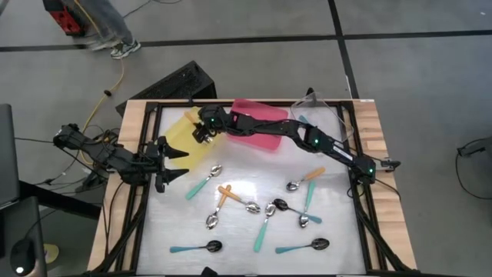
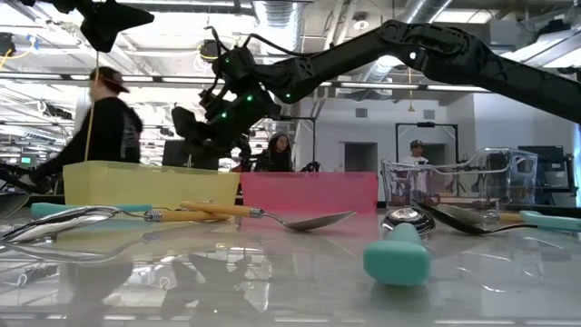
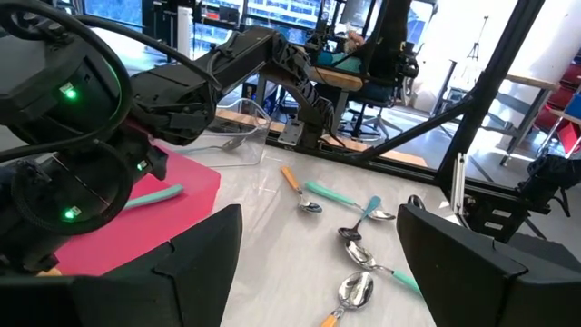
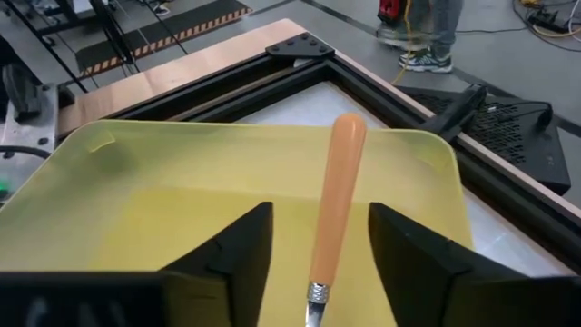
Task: Sort silverware by color (type)
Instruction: Put the yellow spoon into the yellow bin
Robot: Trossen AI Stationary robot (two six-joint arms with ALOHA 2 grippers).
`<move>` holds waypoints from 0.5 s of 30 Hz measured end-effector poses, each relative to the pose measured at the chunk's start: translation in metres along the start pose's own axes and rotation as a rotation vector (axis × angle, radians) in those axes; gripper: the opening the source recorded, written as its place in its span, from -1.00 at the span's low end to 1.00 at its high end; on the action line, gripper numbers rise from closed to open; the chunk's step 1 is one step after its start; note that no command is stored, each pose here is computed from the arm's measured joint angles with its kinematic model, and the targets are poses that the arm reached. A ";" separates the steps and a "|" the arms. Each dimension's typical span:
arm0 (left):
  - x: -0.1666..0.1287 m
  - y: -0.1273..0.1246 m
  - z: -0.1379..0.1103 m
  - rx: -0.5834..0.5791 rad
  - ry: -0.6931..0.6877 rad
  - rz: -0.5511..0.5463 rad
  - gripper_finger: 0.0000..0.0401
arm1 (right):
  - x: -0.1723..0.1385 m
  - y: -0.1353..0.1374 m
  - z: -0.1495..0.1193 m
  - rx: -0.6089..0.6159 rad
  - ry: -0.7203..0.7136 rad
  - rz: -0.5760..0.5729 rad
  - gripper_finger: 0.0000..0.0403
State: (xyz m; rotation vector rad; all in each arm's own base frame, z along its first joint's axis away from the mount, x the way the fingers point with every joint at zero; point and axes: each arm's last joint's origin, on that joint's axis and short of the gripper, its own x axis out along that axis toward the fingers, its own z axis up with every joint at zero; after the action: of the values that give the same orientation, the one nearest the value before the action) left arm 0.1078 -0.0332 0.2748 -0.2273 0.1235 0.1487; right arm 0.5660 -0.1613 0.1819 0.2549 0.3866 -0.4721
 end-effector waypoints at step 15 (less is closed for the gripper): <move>0.000 0.001 0.000 -0.001 -0.007 0.022 0.40 | -0.001 0.004 -0.004 0.040 0.016 -0.050 -0.33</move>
State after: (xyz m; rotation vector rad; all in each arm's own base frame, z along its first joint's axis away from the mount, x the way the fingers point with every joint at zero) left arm 0.1077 -0.0325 0.2748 -0.2266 0.1192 0.1713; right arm 0.5658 -0.1564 0.1794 0.2882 0.4007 -0.5279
